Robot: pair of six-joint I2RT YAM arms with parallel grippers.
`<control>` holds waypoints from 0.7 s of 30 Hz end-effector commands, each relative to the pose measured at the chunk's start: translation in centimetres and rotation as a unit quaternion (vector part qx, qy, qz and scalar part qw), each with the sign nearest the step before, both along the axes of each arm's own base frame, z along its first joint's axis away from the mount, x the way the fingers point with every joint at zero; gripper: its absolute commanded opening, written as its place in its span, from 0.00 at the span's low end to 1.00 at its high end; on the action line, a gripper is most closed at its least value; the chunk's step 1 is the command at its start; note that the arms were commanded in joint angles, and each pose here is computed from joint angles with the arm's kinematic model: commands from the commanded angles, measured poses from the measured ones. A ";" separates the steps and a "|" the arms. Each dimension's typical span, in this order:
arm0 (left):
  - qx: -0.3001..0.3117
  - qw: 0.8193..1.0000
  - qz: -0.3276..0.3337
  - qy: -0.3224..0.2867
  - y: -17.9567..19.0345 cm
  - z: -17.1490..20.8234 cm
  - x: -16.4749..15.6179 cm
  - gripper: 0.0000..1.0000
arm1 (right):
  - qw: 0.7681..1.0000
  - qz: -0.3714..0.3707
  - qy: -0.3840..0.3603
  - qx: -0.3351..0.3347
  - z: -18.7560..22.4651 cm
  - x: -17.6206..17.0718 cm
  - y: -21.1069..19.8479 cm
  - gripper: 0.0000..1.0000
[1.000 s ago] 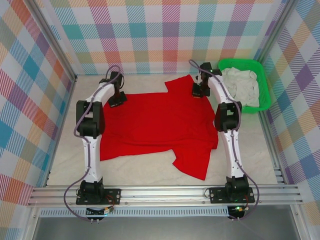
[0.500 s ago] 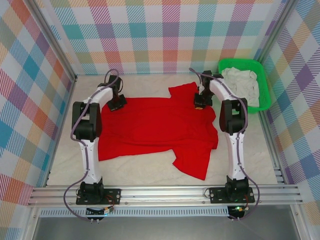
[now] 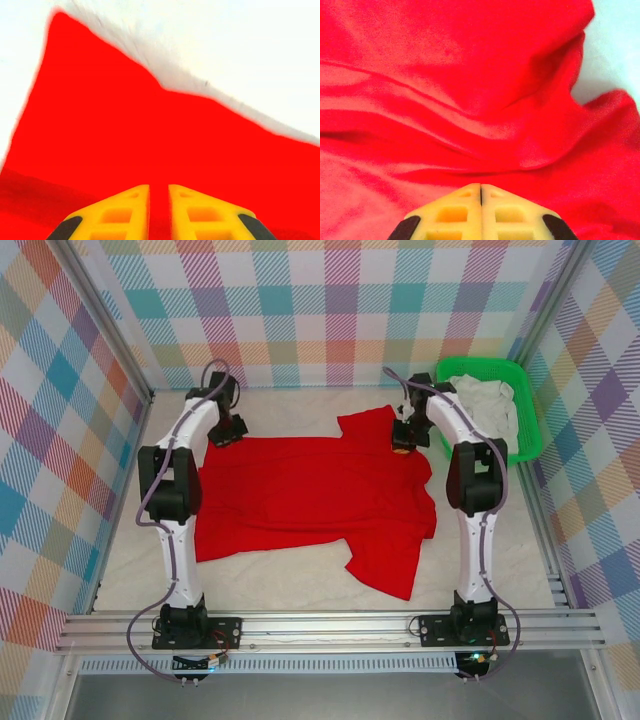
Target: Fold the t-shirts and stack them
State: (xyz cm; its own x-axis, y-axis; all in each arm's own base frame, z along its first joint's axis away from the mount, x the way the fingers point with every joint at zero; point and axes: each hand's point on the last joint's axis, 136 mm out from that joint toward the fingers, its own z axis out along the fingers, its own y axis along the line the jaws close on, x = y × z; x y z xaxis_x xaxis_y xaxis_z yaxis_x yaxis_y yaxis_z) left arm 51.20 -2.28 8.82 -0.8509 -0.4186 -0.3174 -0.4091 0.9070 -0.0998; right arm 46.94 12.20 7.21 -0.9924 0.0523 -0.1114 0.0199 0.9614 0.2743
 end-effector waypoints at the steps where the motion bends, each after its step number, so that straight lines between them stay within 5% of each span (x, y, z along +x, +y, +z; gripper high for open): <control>1: 0.008 0.999 0.029 0.021 4.0 0.7 -0.8 0.17 | 1.000 0.004 -0.007 0.029 1.9 -1.8 1.2 0.09; 12: -0.040 0.999 0.002 -0.001 6.2 -3.4 2.7 0.16 | 0.999 0.002 0.002 0.046 0.8 -6.5 1.5 0.17; 21: -0.029 0.999 -0.019 -0.011 6.6 -3.8 3.4 0.33 | 0.999 0.000 0.020 0.042 -0.9 -9.1 1.5 0.19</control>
State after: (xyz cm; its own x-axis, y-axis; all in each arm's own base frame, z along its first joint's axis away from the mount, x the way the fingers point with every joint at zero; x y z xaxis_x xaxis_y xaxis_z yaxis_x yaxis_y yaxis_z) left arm 53.63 4.50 3.95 -0.8573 -0.4366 -0.2727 -0.4112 0.8995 -0.1474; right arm 38.01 12.91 5.42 -0.9977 0.0550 -0.0392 0.0393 0.9448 0.3253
